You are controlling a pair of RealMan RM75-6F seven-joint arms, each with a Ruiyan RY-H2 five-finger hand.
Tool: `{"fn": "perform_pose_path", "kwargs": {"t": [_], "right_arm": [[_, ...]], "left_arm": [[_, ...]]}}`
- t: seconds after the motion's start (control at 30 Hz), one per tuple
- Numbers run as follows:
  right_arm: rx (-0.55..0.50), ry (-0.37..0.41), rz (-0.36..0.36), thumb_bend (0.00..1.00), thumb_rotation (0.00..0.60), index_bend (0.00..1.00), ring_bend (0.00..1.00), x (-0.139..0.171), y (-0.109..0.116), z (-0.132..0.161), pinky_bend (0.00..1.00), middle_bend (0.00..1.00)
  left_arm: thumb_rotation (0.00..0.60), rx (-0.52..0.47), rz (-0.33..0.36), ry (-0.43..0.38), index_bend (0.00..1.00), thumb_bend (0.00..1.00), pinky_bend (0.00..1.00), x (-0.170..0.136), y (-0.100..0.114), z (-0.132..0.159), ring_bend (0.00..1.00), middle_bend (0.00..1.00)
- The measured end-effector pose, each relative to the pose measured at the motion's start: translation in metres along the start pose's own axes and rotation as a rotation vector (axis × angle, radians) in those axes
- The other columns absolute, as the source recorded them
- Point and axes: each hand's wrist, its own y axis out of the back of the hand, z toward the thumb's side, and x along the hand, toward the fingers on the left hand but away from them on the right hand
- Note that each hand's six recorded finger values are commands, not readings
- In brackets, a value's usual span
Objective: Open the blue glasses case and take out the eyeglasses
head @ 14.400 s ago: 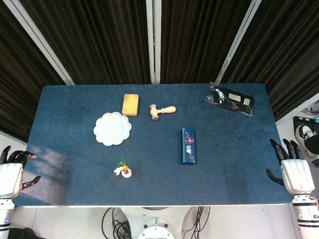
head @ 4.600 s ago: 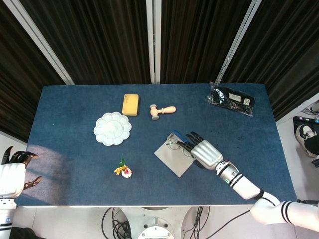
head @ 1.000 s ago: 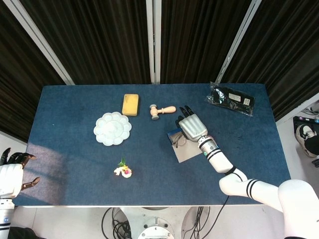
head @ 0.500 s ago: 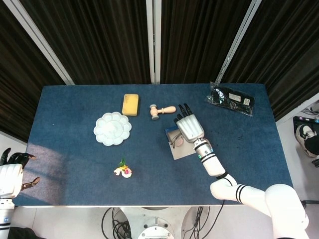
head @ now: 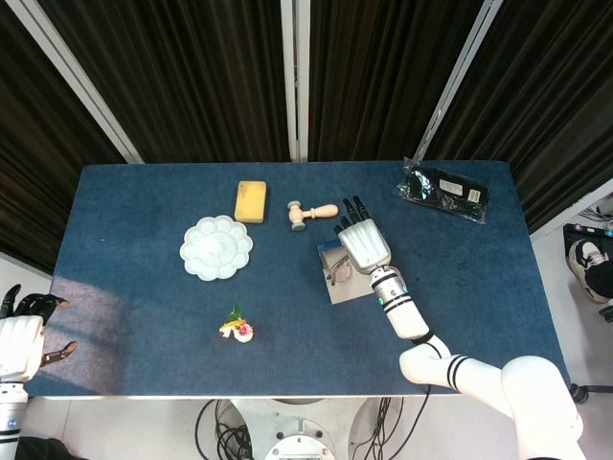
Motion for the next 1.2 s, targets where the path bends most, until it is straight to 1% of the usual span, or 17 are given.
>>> {"fn": "perform_pose_path", "kwargs": {"t": [0.07,0.2,0.37,0.4,0.57,0.63,0.77,0.83,0.97,1.03,1.13,1.2], "right_arm": [[-0.011,-0.006,-0.001,0.44,0.600,0.53,0.00,0.000,0.000,0.000,0.00,0.32],[-0.005,0.010,0.020,0.44,0.600,0.53,0.00,0.000,-0.005,0.005,0.00,0.32],[-0.002,-0.016,-0.031,0.44,0.600,0.53,0.00,0.000,0.004,0.001,0.00,0.32],[-0.003,-0.016,-0.031,0.44,0.600,0.53,0.00,0.001,0.003,0.002,0.00,0.32],[-0.008,-0.005,0.008,0.44,0.600,0.50,0.00,0.000,-0.003,0.006,0.00,0.32],[-0.005,-0.009,0.000,0.44,0.600,0.50,0.00,0.000,-0.001,0.007,0.00,0.32],[0.005,-0.029,-0.044,0.44,0.600,0.49,0.00,0.001,0.006,0.006,0.00,0.32],[0.017,-0.025,-0.053,0.44,0.600,0.49,0.00,0.003,0.007,0.007,0.00,0.32],[0.013,0.001,-0.043,0.44,0.600,0.49,0.00,0.009,0.004,0.014,0.00,0.32],[0.021,0.007,-0.049,0.44,0.600,0.49,0.00,0.011,0.004,0.015,0.00,0.32],[0.032,0.002,-0.073,0.44,0.600,0.49,0.00,0.013,0.008,0.014,0.00,0.32],[0.041,-0.008,-0.102,0.44,0.600,0.49,0.00,0.014,0.014,0.012,0.00,0.32]], "left_arm": [[0.600,0.002,-0.002,-0.001,0.34,0.06,0.06,0.000,0.000,0.000,0.20,0.29],[0.600,-0.001,-0.002,0.001,0.34,0.07,0.06,0.000,-0.001,0.000,0.20,0.29],[0.600,0.000,-0.002,-0.001,0.34,0.06,0.06,0.000,-0.001,0.000,0.20,0.29],[0.600,0.001,-0.002,-0.001,0.34,0.06,0.06,0.000,-0.001,0.000,0.20,0.29],[0.600,0.001,0.000,0.000,0.34,0.06,0.06,0.000,0.000,0.000,0.20,0.29],[0.600,0.001,0.000,0.001,0.34,0.06,0.06,0.000,0.000,0.000,0.20,0.29],[0.600,0.002,0.001,0.001,0.34,0.06,0.06,0.000,0.000,0.000,0.20,0.29],[0.600,0.002,-0.001,-0.001,0.34,0.06,0.06,0.000,-0.001,0.000,0.20,0.29],[0.600,0.002,-0.001,-0.001,0.34,0.06,0.06,0.001,-0.001,0.001,0.20,0.29],[0.600,0.001,-0.001,0.000,0.34,0.06,0.06,0.001,-0.001,0.000,0.20,0.29],[0.600,0.002,-0.001,-0.001,0.34,0.06,0.06,0.001,-0.001,0.000,0.20,0.29],[0.600,0.001,0.000,0.000,0.34,0.06,0.06,0.001,-0.001,0.000,0.20,0.29]]}}
